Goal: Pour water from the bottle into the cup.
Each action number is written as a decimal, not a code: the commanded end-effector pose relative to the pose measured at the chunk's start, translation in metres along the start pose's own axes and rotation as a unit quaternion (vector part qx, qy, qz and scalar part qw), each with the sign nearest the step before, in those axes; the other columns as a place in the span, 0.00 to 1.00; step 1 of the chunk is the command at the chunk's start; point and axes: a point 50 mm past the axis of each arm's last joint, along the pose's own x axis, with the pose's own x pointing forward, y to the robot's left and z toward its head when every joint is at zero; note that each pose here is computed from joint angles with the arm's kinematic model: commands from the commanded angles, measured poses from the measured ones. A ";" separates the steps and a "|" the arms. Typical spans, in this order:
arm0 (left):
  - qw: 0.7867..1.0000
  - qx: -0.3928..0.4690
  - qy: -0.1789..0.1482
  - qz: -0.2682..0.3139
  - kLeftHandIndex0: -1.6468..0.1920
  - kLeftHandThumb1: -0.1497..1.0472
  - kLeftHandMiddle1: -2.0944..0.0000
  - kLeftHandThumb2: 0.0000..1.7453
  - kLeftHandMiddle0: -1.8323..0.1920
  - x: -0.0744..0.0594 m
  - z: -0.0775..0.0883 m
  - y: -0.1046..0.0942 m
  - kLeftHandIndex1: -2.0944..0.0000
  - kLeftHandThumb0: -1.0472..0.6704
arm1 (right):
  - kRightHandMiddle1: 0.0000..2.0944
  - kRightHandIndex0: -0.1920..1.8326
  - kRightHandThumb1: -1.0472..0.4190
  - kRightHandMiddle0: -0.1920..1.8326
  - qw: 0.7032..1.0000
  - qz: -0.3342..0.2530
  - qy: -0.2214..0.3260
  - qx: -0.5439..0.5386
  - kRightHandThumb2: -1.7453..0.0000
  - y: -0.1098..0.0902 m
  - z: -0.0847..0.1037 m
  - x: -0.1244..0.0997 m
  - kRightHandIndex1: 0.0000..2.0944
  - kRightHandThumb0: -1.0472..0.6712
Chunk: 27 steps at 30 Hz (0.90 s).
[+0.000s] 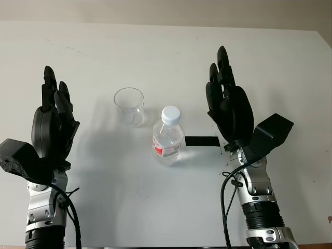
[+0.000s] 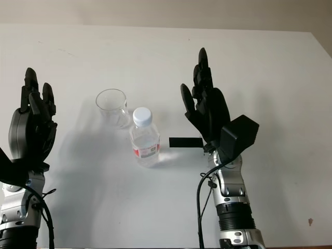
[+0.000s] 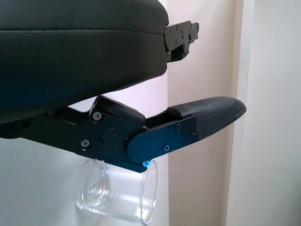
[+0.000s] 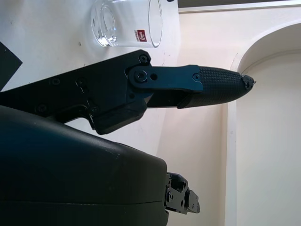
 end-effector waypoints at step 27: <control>1.000 0.006 0.001 0.001 1.00 1.00 0.97 0.42 1.00 -0.001 -0.002 -0.003 1.00 0.13 | 0.00 0.00 0.09 0.00 0.974 0.221 0.034 0.025 0.97 -0.007 -0.008 -0.041 0.00 0.05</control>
